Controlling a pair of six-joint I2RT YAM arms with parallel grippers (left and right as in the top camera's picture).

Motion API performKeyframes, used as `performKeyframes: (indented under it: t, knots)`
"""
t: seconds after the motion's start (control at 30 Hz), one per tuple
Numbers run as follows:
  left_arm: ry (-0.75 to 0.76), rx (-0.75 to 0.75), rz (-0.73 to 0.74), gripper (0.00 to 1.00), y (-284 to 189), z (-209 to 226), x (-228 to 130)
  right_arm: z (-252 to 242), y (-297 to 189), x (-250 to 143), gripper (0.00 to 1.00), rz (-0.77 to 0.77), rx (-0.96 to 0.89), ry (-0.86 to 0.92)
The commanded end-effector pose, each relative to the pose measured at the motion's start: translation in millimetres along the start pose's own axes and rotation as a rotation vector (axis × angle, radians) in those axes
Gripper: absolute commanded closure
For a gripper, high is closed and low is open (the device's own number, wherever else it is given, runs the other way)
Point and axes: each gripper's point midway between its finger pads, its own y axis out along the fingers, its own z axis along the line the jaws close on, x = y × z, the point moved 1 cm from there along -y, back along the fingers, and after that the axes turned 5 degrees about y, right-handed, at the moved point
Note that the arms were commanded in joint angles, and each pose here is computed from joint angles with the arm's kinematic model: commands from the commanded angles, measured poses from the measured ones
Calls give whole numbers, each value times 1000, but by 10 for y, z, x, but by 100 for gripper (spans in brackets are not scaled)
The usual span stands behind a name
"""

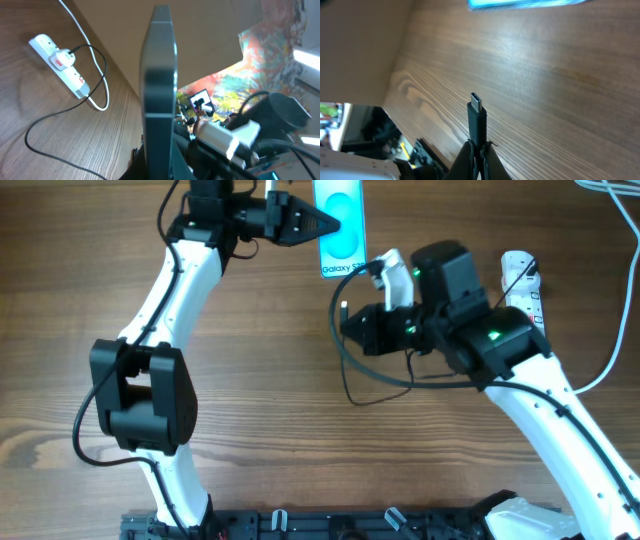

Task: Plug charger to phone and switch on socket
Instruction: 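Raise the phone upright with the left gripper and bring the plug beneath it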

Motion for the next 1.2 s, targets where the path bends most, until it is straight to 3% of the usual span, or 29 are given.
performKeyframes:
  t: [0.0, 0.13, 0.27, 0.5, 1.17]
  knots:
    - [-36, -18, 1, 96, -122, -232, 57, 134, -101, 62, 96, -9, 77, -23]
    - [-54, -19, 3, 96, -112, -234, 53, 89, -36, 139, 96, -19, 78, 8]
    - [-65, -20, 5, 96, -103, -231, 45, 187, -42, 256, 96, -14, 207, -3]
    - [-85, -26, 15, 96, -50, -243, 29, 12, 229, 211, 96, 76, 219, 65]
    - [-21, -26, 14, 96, -53, -240, 30, -32, 185, 223, 95, 67, 217, 22]
